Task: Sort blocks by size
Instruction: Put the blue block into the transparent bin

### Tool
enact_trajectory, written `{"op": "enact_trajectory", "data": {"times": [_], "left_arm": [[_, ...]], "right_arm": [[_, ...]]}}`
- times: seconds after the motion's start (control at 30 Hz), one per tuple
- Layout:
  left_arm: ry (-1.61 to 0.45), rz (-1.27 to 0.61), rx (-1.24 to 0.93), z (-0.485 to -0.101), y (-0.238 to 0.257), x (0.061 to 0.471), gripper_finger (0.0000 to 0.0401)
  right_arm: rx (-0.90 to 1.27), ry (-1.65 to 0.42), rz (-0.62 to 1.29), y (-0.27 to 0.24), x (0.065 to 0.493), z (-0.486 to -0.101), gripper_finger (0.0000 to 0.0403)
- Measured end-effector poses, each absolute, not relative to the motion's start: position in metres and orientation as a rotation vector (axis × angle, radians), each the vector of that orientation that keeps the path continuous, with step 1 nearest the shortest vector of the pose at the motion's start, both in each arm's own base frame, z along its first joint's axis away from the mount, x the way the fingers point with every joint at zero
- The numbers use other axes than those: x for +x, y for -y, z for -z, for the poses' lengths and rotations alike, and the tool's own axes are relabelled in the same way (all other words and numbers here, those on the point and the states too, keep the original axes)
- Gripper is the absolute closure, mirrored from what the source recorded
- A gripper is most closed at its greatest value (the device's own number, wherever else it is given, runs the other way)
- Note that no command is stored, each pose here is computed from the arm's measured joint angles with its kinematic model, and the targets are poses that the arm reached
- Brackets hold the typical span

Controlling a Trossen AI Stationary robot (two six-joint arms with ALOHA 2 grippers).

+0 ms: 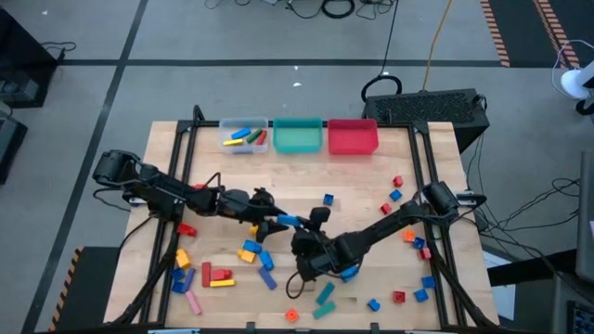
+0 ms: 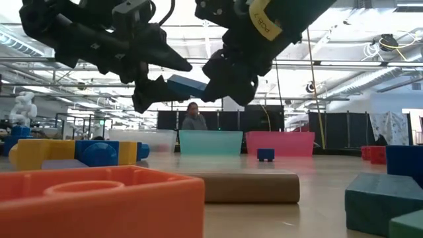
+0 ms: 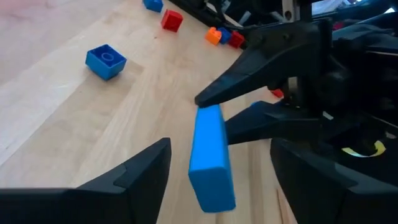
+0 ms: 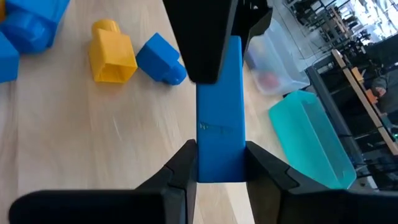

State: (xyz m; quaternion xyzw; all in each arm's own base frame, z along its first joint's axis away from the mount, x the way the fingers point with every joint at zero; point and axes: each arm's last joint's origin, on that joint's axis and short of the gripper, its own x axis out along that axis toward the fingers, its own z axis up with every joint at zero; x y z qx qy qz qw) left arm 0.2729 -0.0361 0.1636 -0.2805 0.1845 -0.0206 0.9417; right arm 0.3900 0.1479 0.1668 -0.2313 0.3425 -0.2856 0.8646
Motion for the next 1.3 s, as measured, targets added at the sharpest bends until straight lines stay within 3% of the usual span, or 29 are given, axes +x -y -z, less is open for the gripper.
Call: {"op": "enact_trajectory", "data": {"times": [0.53,0.97,1.3], "left_arm": [[-0.379,0.043,-0.632,-0.164,0.024,0.274,0.0340],[-0.359,-0.044,-0.620,-0.163,-0.001,0.275,0.0340],[-0.424,-0.208,-0.571,-0.163,-0.053,0.259,0.0340]], "right_arm": [[-0.545,-0.701,0.606,-0.146,0.394,-0.170,0.0306],[-0.431,-0.667,0.647,-0.145,0.394,-0.169,0.0206],[-0.295,-0.727,0.740,-0.139,0.379,-0.160,0.0193]]}}
